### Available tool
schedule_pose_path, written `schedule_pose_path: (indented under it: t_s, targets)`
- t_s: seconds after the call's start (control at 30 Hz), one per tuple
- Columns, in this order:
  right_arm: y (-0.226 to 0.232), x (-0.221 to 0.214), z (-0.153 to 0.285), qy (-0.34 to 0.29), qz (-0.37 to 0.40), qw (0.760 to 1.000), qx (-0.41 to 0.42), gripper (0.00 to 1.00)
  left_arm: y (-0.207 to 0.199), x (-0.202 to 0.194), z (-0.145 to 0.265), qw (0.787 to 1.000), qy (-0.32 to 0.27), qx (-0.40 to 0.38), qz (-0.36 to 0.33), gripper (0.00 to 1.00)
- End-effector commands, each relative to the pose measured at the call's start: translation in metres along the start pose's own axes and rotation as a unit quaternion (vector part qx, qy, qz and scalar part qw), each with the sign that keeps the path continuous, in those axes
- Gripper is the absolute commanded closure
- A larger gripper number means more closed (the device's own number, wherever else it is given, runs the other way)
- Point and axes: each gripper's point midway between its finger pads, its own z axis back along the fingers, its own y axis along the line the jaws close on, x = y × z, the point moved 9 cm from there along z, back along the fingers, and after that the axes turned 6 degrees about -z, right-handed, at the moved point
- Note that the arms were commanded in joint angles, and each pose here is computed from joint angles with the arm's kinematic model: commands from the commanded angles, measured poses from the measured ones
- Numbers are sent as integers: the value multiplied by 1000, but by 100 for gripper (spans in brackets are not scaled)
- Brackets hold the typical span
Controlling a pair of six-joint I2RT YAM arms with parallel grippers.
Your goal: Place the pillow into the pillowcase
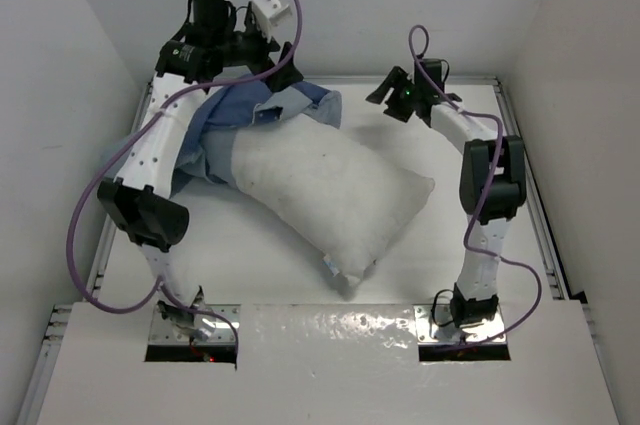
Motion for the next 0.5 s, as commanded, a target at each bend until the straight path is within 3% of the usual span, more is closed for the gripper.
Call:
schedule_pose_path:
  t_s: [0.0, 0.03, 0.07, 0.13, 0.17, 0.2, 0.23, 0.3, 0.37, 0.47]
  targets:
    - [28, -2, 39, -6, 121, 993, -8, 36, 4, -35, -6, 995, 89, 28, 37, 1]
    - [36, -5, 52, -9, 154, 988, 1, 78, 3, -45, -8, 992, 111, 27, 43, 6]
    - [41, -21, 56, 2, 202, 979, 3, 100, 1, -64, -12, 987, 150, 14, 56, 23]
    - [52, -40, 68, -2, 267, 964, -1, 100, 0, -81, -18, 981, 181, 7, 76, 34]
    - [67, -41, 84, -38, 304, 952, 1, 95, 0, -89, -22, 977, 193, 7, 85, 34]
    - [84, -67, 87, -35, 346, 938, 22, 84, 2, -98, -26, 974, 207, 15, 93, 31]
    - [76, -86, 89, -22, 391, 920, 25, 61, 4, -102, -29, 972, 211, 21, 98, 26]
    - [102, -115, 104, -36, 425, 899, 101, 39, 5, -111, -36, 972, 212, 22, 104, 16]
    - [107, -153, 110, -23, 445, 880, 162, 23, 5, -116, -41, 971, 212, 22, 110, 15]
    - [104, -193, 108, -20, 487, 855, 179, 7, 9, -131, -44, 962, 243, 46, 116, 15]
